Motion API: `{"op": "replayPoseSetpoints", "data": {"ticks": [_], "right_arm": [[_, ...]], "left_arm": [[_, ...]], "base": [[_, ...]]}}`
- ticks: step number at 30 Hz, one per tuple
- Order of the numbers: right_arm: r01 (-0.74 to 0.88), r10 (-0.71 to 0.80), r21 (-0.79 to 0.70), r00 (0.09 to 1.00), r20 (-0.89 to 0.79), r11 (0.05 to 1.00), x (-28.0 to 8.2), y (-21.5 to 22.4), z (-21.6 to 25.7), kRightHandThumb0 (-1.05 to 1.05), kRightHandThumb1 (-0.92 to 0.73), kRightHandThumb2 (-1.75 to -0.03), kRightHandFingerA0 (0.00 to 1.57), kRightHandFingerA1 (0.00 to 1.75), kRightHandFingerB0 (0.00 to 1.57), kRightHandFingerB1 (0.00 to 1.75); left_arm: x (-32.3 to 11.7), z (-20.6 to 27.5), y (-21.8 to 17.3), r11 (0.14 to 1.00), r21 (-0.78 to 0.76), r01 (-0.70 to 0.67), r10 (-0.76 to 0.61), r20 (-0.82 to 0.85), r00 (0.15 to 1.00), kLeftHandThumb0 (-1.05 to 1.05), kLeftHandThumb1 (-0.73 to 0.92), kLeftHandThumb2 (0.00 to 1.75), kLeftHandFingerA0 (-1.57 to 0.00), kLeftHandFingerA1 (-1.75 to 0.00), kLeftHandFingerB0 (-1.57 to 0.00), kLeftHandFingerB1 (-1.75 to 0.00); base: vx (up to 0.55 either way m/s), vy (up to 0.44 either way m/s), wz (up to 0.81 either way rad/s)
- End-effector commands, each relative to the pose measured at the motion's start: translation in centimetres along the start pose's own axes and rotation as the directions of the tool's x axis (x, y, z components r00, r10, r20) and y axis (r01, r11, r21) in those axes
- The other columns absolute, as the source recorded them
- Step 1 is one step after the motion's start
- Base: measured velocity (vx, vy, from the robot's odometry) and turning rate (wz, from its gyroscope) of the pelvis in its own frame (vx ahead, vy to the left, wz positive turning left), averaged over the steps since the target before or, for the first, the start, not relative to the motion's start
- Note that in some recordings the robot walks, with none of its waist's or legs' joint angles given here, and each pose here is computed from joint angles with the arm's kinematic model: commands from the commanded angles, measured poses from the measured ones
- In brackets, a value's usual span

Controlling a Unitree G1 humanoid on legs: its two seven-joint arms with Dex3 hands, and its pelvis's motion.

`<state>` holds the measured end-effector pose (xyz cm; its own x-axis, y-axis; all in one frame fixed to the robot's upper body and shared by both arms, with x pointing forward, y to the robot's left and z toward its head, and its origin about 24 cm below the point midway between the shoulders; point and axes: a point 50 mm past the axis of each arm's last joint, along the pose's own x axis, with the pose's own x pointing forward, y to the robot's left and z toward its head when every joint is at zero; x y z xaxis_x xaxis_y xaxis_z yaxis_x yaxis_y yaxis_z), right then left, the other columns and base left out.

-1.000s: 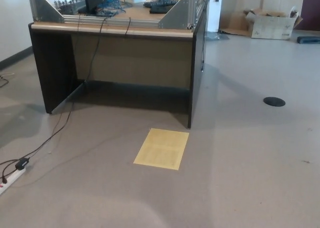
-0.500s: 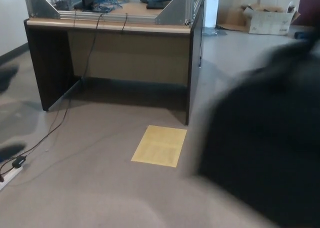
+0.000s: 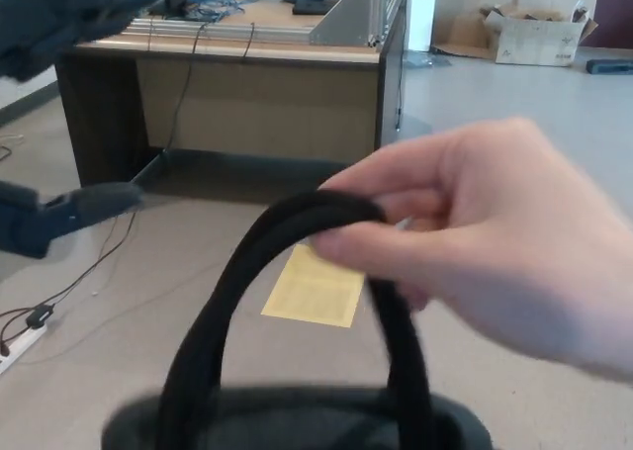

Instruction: A person hands over a black lunchbag to the robot and the robot uses its left hand to grab the strips of the lunchbag, the gives it back to the person.

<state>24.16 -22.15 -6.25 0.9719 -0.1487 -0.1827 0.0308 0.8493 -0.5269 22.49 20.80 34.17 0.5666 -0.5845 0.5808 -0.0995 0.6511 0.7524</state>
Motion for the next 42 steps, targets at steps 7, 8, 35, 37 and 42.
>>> {"op": "replayPoseSetpoints", "data": {"ticks": [7,8,35,37,42], "right_arm": [[0.009,-0.009,-0.008,1.000,-0.002,1.000,-0.4,-0.4,-0.6,-0.28,-0.55,-0.56,0.38,0.41,0.37,0.34],[0.009,-0.009,-0.007,1.000,-0.005,1.000,-0.5,-0.4,-0.7,-0.28,-0.55,-0.56,0.38,0.41,0.37,0.34],[0.022,-0.022,-0.027,1.000,-0.009,0.999,-1.4,-0.1,-1.3,-0.36,-0.48,-0.67,0.38,0.49,0.38,0.43],[0.024,-0.024,-0.022,1.000,-0.009,0.999,-1.2,-0.1,-1.2,-0.36,-0.48,-0.67,0.38,0.48,0.38,0.43],[0.022,-0.022,-0.026,1.000,-0.008,0.999,-1.2,0.0,-1.2,-0.37,-0.48,-0.68,0.39,0.49,0.38,0.44]], "left_arm": [[1.6,6.6,-0.9,0.995,-0.016,0.102,-0.100,0.078,0.992,-0.27,0.45,0.57,-0.11,-0.25,-0.08,-0.25],[1.5,6.8,-0.9,0.995,-0.007,0.101,-0.100,0.081,0.992,-0.27,0.45,0.57,-0.11,-0.25,-0.08,-0.25],[2.6,8.3,-5.8,0.996,0.084,-0.002,0.007,-0.060,0.998,-0.38,0.41,0.55,-0.07,-0.31,-0.05,-0.22],[3.2,8.0,-6.2,0.996,0.089,-0.026,0.032,-0.065,0.997,-0.39,0.42,0.55,-0.06,-0.32,-0.05,-0.23],[4.3,7.3,-7.5,0.983,0.159,-0.091,0.107,-0.089,0.990,-0.29,0.29,0.85,-0.03,-0.50,0.00,-0.49]], "base": [[0.00,0.000,0.00],[0.00,0.000,0.00],[0.00,0.000,0.00],[0.00,0.000,0.00],[0.00,0.000,0.00]]}}
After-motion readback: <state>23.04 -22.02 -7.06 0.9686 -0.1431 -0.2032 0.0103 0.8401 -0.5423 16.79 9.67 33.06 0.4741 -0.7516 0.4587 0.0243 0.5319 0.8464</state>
